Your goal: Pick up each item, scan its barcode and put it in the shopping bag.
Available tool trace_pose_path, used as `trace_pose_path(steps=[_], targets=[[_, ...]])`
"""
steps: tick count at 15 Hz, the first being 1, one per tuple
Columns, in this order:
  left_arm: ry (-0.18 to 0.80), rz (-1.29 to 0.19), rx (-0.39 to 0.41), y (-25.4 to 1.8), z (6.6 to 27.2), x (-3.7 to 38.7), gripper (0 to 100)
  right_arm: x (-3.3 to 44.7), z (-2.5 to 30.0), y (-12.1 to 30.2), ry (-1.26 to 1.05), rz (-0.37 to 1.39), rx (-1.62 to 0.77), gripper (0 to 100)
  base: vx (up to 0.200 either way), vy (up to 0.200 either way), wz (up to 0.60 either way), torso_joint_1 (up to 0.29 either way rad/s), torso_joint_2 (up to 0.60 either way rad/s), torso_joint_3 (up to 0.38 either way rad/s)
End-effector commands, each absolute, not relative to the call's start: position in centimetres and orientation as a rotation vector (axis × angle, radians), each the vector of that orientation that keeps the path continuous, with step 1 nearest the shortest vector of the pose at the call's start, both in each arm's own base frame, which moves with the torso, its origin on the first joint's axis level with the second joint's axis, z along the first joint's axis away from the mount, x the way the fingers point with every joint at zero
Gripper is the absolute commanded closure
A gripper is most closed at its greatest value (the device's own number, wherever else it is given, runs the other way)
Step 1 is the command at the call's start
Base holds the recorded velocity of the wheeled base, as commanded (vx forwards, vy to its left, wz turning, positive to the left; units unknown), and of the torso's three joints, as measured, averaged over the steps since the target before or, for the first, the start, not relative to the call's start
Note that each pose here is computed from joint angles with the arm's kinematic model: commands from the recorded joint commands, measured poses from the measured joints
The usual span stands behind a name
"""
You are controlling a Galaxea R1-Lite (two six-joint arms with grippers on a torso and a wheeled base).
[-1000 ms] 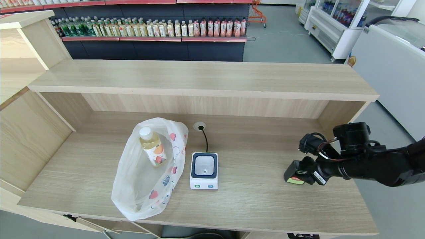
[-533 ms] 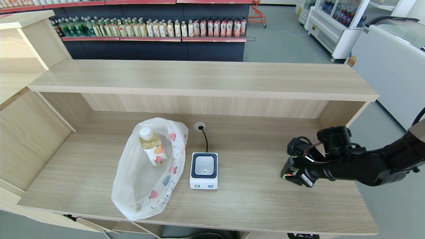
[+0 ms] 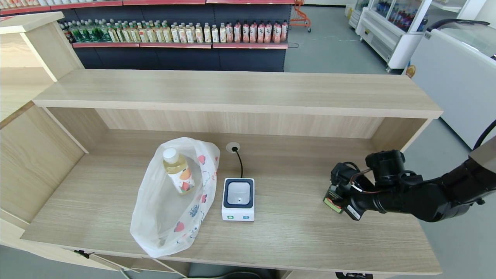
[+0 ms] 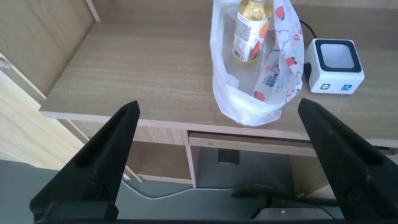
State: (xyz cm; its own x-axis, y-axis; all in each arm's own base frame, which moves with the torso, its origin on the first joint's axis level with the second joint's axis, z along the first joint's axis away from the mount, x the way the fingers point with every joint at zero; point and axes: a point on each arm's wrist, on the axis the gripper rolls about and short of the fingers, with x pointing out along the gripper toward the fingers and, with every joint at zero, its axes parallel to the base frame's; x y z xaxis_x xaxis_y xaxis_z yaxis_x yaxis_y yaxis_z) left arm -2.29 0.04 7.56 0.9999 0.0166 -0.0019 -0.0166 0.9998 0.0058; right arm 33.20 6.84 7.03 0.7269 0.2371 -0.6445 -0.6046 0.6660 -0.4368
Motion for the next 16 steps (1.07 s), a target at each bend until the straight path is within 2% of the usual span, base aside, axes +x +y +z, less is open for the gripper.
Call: trace_pose_path(steps=[1,4,8,10,12,14,16], targets=[[0.002,0.017,0.006,0.0,7.6,-2.3,0,31.1,9.1,6.4,0.497,0.474,-0.696,100,0.000,0.000,0.00,0.000,0.00,0.000],[0.002,0.017,0.006,0.0,7.6,-2.3,0,26.3,12.8,5.2,0.372,0.430,-0.698,100,0.000,0.000,0.00,0.000,0.00,0.000],[0.002,0.017,0.006,0.0,7.6,-2.3,0,21.8,12.5,5.1,0.306,0.492,-0.851,100,0.000,0.000,0.00,0.000,0.00,0.000],[0.002,0.017,0.006,0.0,7.6,-2.3,0,21.3,13.6,5.4,0.049,0.687,-1.087,100,0.000,0.000,0.00,0.000,0.00,0.000],[0.002,0.017,0.006,0.0,7.6,-2.3,0,21.3,13.0,5.9,-0.310,0.988,-1.325,100,0.000,0.000,0.00,0.000,0.00,0.000],[0.002,0.017,0.006,0.0,7.6,-2.3,0,21.2,11.9,7.3,-0.575,1.152,-1.512,100,0.000,0.000,0.00,0.000,0.00,0.000],[0.002,0.017,0.006,0.0,7.6,-2.3,0,20.6,11.4,10.3,-0.787,1.274,-1.556,100,0.000,0.000,0.00,0.000,0.00,0.000]])
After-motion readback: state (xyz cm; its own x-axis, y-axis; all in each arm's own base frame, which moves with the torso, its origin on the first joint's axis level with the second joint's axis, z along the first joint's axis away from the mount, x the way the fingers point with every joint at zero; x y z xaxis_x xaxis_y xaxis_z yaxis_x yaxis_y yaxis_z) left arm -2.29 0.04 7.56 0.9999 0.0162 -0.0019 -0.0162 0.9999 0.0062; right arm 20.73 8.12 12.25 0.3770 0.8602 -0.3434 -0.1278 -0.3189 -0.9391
